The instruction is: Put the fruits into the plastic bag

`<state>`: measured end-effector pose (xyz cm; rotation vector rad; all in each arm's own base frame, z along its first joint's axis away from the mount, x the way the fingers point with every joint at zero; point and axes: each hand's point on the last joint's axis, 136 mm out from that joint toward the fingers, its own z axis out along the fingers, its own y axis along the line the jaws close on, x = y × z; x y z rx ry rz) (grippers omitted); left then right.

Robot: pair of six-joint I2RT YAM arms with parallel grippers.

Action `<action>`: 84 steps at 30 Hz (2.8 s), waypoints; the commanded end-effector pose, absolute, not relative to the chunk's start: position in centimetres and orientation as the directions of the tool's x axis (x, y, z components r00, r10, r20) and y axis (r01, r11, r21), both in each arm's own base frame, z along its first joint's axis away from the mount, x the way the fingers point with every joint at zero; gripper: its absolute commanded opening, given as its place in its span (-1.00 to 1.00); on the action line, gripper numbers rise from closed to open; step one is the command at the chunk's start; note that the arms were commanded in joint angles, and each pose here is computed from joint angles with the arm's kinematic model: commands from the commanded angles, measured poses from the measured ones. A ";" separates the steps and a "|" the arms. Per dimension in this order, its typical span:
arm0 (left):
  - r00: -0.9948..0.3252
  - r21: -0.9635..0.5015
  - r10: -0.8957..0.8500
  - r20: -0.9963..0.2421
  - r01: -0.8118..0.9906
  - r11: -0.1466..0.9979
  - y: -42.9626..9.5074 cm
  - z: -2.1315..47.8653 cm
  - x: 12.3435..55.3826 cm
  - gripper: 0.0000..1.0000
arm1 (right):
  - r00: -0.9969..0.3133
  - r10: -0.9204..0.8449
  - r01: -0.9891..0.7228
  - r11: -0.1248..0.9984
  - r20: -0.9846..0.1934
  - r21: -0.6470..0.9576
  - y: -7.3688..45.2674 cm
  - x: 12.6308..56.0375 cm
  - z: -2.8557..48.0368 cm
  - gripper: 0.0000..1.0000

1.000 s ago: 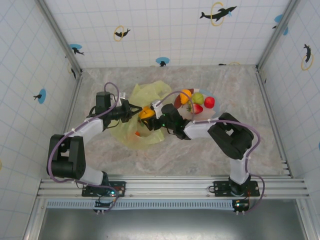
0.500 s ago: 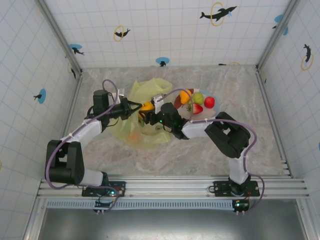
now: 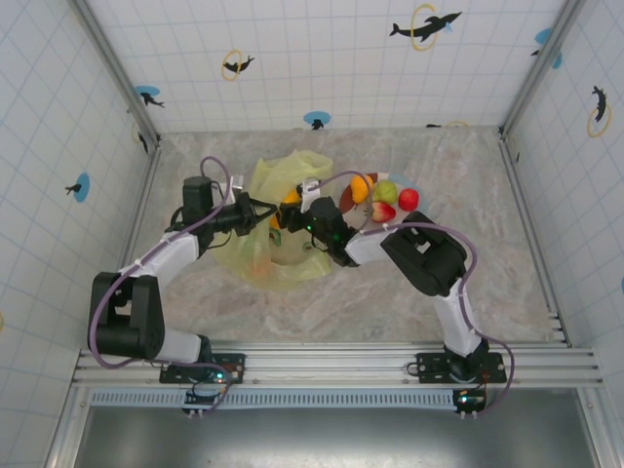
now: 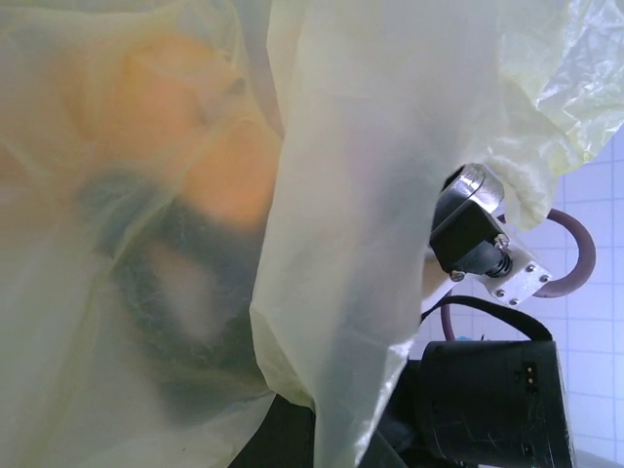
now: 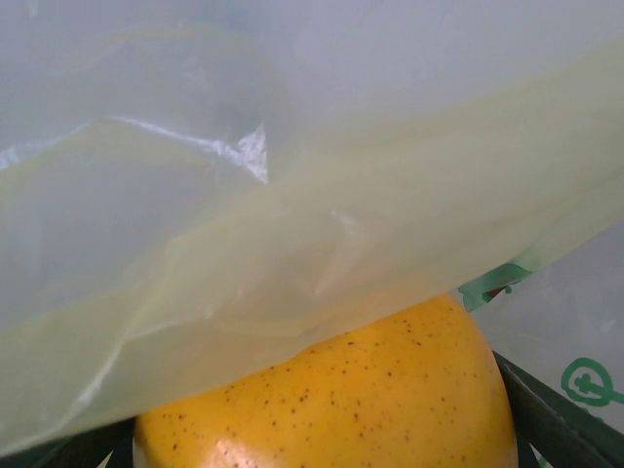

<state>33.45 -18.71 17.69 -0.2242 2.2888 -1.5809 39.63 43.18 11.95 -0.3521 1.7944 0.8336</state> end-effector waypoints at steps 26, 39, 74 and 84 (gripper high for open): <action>-0.903 -0.891 -0.338 -0.264 0.094 0.445 -17.8 16.2 34.5 -1.00 | -0.425 0.433 -0.387 0.707 -0.795 0.592 45.9 45.5 9.6 0.61; -0.907 -0.893 -0.336 -0.254 0.086 0.441 -17.8 16.1 34.5 -1.00 | -0.506 0.374 -0.324 0.752 -0.777 0.574 47.5 47.1 7.6 0.86; -0.902 -0.882 -0.360 -0.238 0.047 0.468 -17.3 15.5 35.0 -1.00 | -0.515 -0.081 -0.510 0.829 -0.853 0.230 32.9 33.7 11.4 0.87; -0.903 -0.883 -0.359 -0.235 0.044 0.467 -17.3 15.4 34.8 -1.00 | -0.473 -0.269 -0.333 0.936 -0.839 -0.112 20.9 34.7 13.2 0.91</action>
